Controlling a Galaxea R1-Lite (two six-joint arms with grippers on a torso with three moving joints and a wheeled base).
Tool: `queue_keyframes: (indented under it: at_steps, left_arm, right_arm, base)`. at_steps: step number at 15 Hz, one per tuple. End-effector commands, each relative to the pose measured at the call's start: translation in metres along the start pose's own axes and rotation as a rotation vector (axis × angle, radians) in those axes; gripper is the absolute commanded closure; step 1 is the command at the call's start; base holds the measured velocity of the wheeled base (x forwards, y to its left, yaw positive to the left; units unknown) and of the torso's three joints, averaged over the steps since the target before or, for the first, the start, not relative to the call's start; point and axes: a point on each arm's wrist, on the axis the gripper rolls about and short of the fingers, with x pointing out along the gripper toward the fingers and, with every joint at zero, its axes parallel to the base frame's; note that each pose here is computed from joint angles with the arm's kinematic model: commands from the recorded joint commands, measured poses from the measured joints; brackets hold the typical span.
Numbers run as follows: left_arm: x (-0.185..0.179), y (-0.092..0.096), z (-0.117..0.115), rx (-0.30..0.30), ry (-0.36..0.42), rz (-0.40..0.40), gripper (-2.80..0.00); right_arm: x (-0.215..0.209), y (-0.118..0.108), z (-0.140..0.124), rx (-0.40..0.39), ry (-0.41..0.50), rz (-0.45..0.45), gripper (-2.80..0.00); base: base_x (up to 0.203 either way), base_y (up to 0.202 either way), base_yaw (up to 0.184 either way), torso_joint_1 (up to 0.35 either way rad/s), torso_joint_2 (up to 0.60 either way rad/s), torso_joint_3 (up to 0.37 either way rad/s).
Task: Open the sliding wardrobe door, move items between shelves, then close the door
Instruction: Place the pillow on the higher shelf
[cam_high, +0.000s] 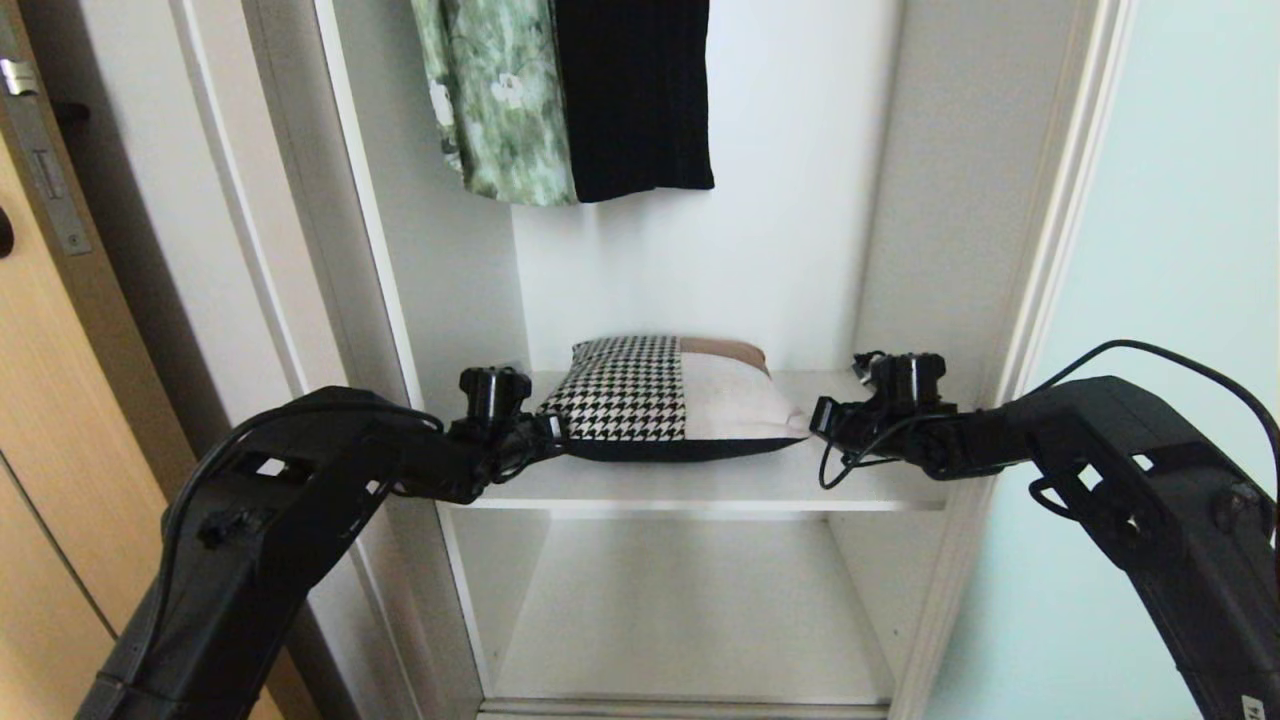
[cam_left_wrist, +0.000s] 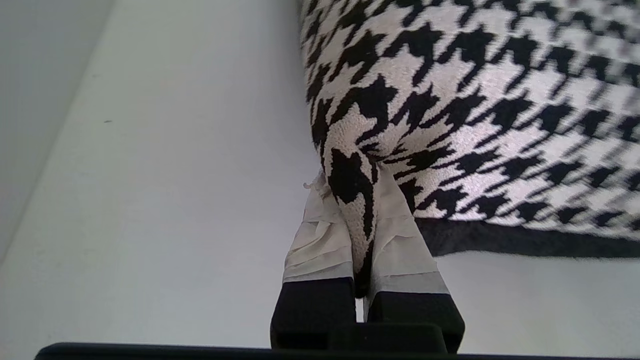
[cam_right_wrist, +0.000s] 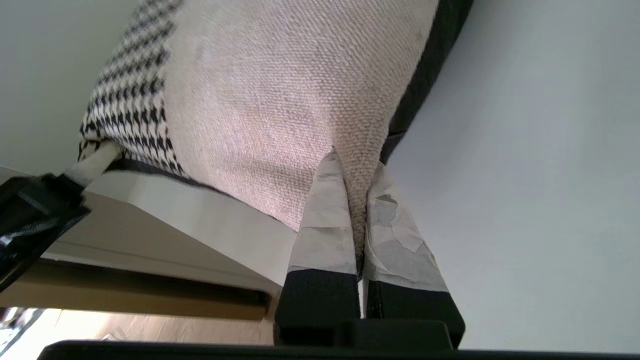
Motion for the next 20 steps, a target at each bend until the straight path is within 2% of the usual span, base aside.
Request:
queue_keyframes:
  at_steps: [1, 4, 5, 13, 14, 17, 20]
  left_arm:
    - [-0.009, -0.004, 0.012, -0.004, -0.021, -0.022, 0.0]
    - [-0.013, -0.004, 0.015, -0.005, -0.063, -0.033, 0.0]
    - [-0.016, -0.005, 0.015, -0.004, -0.076, -0.042, 0.0]
    - [-0.015, 0.001, 0.012, -0.002, -0.062, -0.03, 0.0]
    - [-0.015, 0.001, 0.011, -0.001, -0.059, -0.029, -2.8]
    - [-0.016, 0.003, 0.015, 0.001, -0.084, -0.032, -2.8]
    - [-0.02, 0.001, 0.018, 0.005, -0.185, -0.061, -2.8]
  right_arm:
    - [-0.004, 0.006, 0.003, -0.01, -0.015, 0.02, 0.0]
    - [-0.005, 0.008, 0.003, -0.013, -0.017, 0.021, 0.0]
    - [-0.005, 0.009, 0.004, -0.014, -0.017, 0.021, -2.8]
    - [-0.008, 0.014, -0.004, -0.044, -0.042, 0.053, -2.8]
    - [-0.008, 0.014, -0.004, -0.045, -0.043, 0.053, -2.8]
    - [-0.009, 0.014, -0.002, -0.053, -0.067, 0.063, -2.8]
    - [-0.02, 0.015, 0.003, -0.063, -0.103, 0.07, -2.8]
  base:
    - [0.0, 0.0, 0.0, 0.0, 0.0, 0.0]
    - [0.0, 0.0, 0.0, 0.0, 0.0, 0.0]
    - [0.0, 0.0, 0.0, 0.0, 0.0, 0.0]
    - [0.0, 0.0, 0.0, 0.0, 0.0, 0.0]
    - [0.0, 0.0, 0.0, 0.0, 0.0, 0.0]
    - [0.0, 0.0, 0.0, 0.0, 0.0, 0.0]
    - [0.0, 0.0, 0.0, 0.0, 0.0, 0.0]
